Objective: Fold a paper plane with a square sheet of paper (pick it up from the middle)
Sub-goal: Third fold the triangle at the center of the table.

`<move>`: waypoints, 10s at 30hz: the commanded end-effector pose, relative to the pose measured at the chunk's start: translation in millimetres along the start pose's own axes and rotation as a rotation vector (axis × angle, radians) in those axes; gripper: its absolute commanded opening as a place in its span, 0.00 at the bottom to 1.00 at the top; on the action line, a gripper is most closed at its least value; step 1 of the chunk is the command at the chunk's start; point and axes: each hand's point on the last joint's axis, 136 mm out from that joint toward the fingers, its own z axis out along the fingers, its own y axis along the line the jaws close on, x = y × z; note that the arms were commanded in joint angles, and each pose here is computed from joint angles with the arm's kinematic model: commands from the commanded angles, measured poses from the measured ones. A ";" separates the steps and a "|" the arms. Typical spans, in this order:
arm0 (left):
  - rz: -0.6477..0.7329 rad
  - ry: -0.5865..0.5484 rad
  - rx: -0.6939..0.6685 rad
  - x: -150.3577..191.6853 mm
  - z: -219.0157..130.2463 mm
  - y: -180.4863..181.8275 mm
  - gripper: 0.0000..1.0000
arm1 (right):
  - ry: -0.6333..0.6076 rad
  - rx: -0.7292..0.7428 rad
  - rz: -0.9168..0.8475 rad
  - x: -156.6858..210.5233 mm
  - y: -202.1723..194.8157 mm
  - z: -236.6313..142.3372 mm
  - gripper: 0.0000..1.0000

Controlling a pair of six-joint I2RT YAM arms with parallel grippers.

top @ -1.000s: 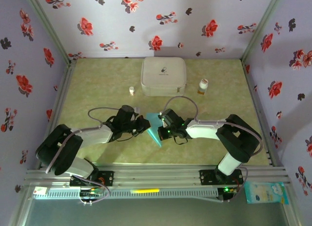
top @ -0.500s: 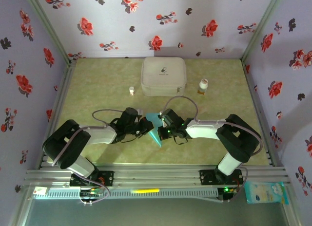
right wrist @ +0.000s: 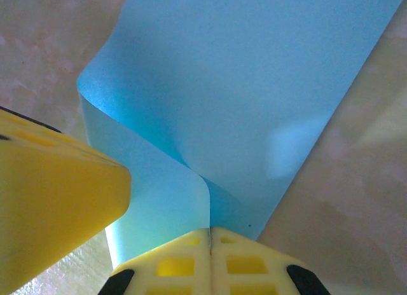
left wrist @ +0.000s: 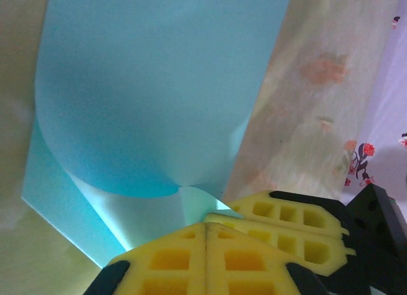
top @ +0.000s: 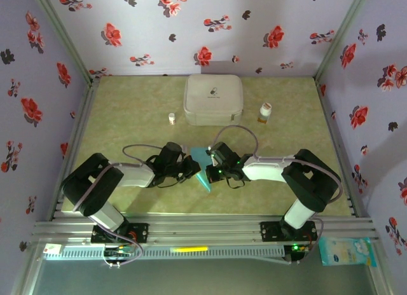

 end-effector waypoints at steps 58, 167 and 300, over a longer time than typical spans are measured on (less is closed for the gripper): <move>0.004 0.001 -0.130 8.0 6.4 44.7 0.00 | 0.148 -0.169 0.196 14.1 56.2 -7.1 0.01; 0.135 -0.013 -0.016 -4.3 -19.1 -16.0 0.01 | 0.185 -0.129 0.562 59.7 3.3 3.4 0.03; 0.088 0.071 -0.359 -3.0 -7.8 85.1 0.00 | 0.208 -0.155 0.472 92.9 -1.1 -28.8 0.10</move>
